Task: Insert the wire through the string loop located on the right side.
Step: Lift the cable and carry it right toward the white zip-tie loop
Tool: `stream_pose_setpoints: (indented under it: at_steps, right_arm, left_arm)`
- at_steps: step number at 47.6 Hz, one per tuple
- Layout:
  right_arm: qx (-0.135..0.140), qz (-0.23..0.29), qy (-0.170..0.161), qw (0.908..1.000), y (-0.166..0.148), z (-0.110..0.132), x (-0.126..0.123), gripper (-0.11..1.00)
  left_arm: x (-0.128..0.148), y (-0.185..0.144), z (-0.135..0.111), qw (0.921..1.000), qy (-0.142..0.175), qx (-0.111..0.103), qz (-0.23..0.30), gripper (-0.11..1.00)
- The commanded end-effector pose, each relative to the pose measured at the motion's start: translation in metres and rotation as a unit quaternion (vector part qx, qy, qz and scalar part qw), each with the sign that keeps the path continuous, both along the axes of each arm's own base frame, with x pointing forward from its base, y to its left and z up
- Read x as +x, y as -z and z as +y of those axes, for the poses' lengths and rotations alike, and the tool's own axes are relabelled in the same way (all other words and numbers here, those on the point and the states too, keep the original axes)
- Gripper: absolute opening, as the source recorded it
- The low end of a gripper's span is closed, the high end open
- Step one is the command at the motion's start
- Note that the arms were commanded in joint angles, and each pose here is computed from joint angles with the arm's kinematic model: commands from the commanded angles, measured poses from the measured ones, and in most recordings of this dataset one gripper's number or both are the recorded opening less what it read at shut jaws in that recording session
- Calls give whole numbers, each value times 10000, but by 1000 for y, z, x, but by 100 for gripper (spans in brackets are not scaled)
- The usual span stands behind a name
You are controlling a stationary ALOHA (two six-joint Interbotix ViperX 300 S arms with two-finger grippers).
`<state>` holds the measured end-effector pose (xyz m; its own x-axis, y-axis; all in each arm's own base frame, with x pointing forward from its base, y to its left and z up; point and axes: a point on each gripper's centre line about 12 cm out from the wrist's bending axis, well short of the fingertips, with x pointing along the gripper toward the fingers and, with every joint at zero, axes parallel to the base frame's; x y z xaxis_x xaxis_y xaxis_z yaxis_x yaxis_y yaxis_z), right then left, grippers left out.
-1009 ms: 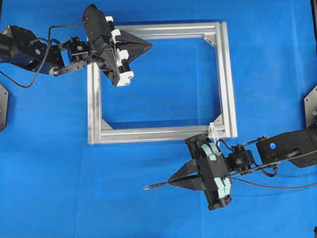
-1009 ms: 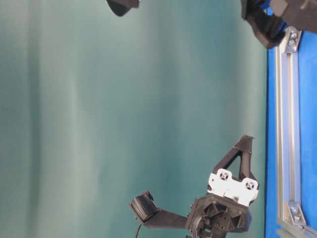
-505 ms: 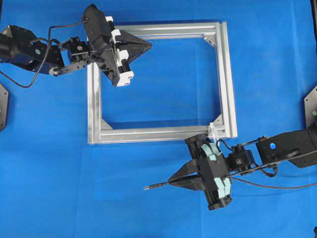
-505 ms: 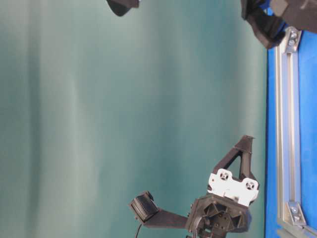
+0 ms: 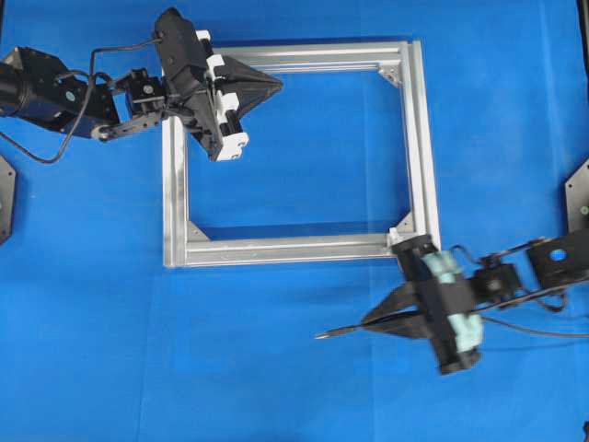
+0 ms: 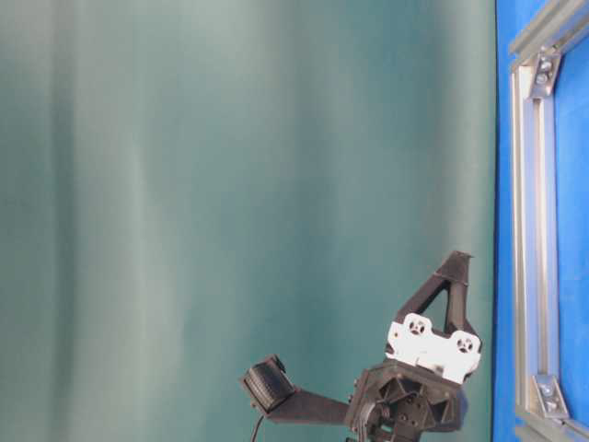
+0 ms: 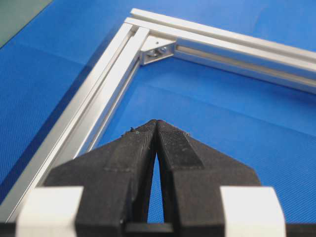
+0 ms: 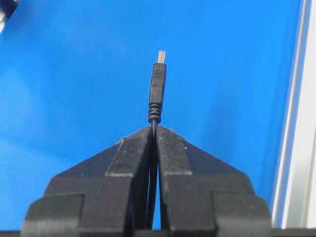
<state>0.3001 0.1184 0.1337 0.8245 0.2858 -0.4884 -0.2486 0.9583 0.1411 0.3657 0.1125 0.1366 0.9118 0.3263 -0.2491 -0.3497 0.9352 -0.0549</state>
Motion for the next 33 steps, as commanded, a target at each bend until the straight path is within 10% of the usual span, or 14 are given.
stream_pose_setpoints:
  at_steps: [1, 33]
  right_arm:
    - [77, -93, -16, 9999, -10, -4, -17, -3]
    - [215, 181, 0, 9996, -13, -43, -112, -3]
  left_arm:
    - [2, -13, 0, 9998, 21, 72, -186, 0]
    - [1, -13, 0, 9998, 26, 94, -179, 0]
